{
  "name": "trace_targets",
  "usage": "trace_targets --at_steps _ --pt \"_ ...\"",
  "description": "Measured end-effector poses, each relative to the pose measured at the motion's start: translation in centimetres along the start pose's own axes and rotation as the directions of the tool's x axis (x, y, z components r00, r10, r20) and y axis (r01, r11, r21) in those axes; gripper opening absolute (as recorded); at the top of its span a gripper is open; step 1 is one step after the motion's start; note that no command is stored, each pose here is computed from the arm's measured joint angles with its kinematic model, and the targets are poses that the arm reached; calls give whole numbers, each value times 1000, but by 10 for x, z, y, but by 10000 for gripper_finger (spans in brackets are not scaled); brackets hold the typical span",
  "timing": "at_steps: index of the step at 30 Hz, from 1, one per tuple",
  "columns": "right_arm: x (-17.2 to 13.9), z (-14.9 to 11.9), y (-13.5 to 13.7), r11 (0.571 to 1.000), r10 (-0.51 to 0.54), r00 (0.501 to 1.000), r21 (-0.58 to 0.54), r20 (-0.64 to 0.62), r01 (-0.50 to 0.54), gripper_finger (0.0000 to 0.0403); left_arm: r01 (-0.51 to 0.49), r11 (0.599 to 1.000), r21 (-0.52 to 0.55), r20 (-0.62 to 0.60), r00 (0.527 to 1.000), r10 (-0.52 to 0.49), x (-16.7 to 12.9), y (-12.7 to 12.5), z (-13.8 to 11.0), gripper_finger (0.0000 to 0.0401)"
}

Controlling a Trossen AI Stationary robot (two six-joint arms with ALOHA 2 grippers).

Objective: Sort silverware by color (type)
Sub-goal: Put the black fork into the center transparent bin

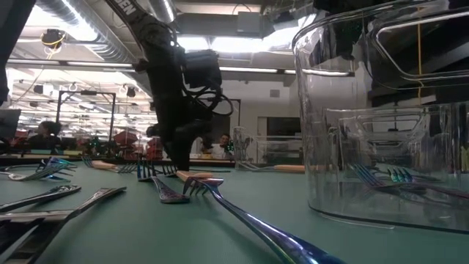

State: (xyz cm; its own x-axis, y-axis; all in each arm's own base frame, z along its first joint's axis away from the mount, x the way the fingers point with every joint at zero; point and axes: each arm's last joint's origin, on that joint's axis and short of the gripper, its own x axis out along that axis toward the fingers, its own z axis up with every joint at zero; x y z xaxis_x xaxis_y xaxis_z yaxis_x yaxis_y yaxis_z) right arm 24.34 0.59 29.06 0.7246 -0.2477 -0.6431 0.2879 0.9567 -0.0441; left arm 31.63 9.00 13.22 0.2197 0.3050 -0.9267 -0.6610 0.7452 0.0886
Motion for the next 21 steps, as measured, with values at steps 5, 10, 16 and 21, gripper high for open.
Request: trace_targets --at_steps 5,10,16,21 --pt "0 0 0 1000 0 1000 0 0 0 67 7 995 104 56 998 -13 -8 -10 12 6" --pt "0 0 0 1000 0 1000 0 -2 0 67 22 982 189 89 995 -39 -17 -18 20 6" --pt "0 0 0 1000 0 1000 0 -2 0 67 28 963 268 110 992 -60 -24 -26 24 5" --pt "0 0 0 1000 0 1000 0 -2 0 67 35 935 352 141 986 -90 -34 -39 28 5"
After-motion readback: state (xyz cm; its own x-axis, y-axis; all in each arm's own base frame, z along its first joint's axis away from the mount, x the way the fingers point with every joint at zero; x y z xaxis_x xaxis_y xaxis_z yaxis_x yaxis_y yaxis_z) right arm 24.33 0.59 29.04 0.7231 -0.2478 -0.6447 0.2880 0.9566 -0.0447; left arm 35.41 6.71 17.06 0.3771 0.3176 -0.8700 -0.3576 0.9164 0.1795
